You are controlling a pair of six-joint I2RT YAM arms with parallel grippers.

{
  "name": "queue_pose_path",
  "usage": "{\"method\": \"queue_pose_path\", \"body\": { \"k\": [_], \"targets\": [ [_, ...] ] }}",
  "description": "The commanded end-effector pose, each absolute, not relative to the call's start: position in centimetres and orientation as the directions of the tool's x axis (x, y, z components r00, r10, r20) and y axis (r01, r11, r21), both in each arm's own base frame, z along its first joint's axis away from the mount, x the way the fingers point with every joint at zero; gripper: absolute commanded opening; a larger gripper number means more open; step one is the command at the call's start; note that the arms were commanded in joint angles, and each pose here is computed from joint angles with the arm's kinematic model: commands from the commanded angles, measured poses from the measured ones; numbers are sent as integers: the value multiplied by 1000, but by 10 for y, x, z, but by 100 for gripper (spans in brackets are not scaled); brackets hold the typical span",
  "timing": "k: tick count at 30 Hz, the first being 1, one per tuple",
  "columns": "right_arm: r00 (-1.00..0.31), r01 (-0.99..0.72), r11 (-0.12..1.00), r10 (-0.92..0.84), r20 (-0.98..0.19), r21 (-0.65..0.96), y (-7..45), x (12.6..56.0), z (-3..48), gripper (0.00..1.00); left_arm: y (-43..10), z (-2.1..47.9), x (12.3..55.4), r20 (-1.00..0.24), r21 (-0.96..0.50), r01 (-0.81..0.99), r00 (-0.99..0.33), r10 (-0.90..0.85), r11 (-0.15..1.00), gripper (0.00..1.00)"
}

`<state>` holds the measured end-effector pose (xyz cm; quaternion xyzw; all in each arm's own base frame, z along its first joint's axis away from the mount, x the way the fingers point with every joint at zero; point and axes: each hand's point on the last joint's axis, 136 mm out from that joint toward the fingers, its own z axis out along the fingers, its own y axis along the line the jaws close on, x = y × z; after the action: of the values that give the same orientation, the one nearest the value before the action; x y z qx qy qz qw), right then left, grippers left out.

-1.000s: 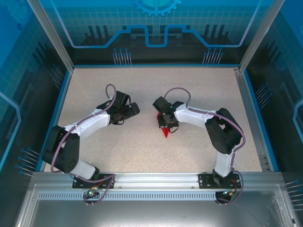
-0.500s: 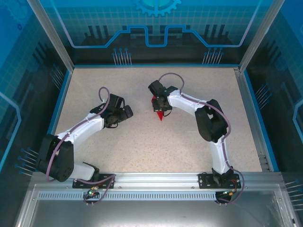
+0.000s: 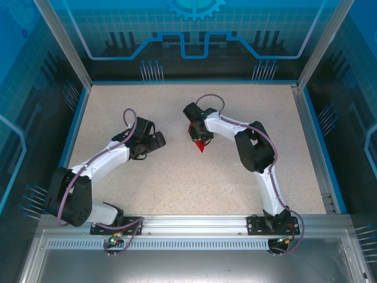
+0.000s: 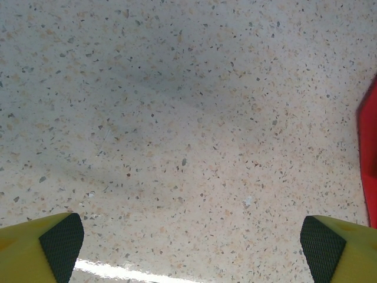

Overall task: Fold a paper plane with a square sheet of paper (pick it up from the middle)
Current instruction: Move the paper plane to the center of the table, then reset both arms

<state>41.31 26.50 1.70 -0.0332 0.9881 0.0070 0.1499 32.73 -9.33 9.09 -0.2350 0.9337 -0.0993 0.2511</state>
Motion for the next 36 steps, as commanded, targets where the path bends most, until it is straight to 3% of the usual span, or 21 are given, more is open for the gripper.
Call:
{"method": "queue_pose_path", "body": {
  "k": [1, 6, 11, 21, 30, 36],
  "targets": [
    [-971, -50, 998, -55, -234, -30, 255, 407, -4, 20, -92, 84, 323, -400, -287, -386, -783, -476, 877, 99],
    [-972, -52, 999, -54, -228, -16, 257, 405, -2, 20, -92, 86, 324, -402, -288, -383, -784, -474, 878, 99],
    [-940, -65, 996, -42, -337, 55, 266, 418, 62, 29, -92, 93, 327, -408, -285, -382, -782, -472, 879, 99],
    [-821, -80, 980, 40, -569, 184, 244, 412, 189, 70, -78, 127, 342, -498, -221, -381, -747, -440, 898, 99],
    [-631, 33, 993, 110, -768, 115, 121, 390, 238, 99, -23, 176, 358, -772, -75, -384, -562, -298, 920, 98],
    [-543, 343, 939, 165, -824, -38, 10, 367, 215, 100, 18, 169, 356, -831, -71, -401, -483, -277, 913, 99]
  ]
}}
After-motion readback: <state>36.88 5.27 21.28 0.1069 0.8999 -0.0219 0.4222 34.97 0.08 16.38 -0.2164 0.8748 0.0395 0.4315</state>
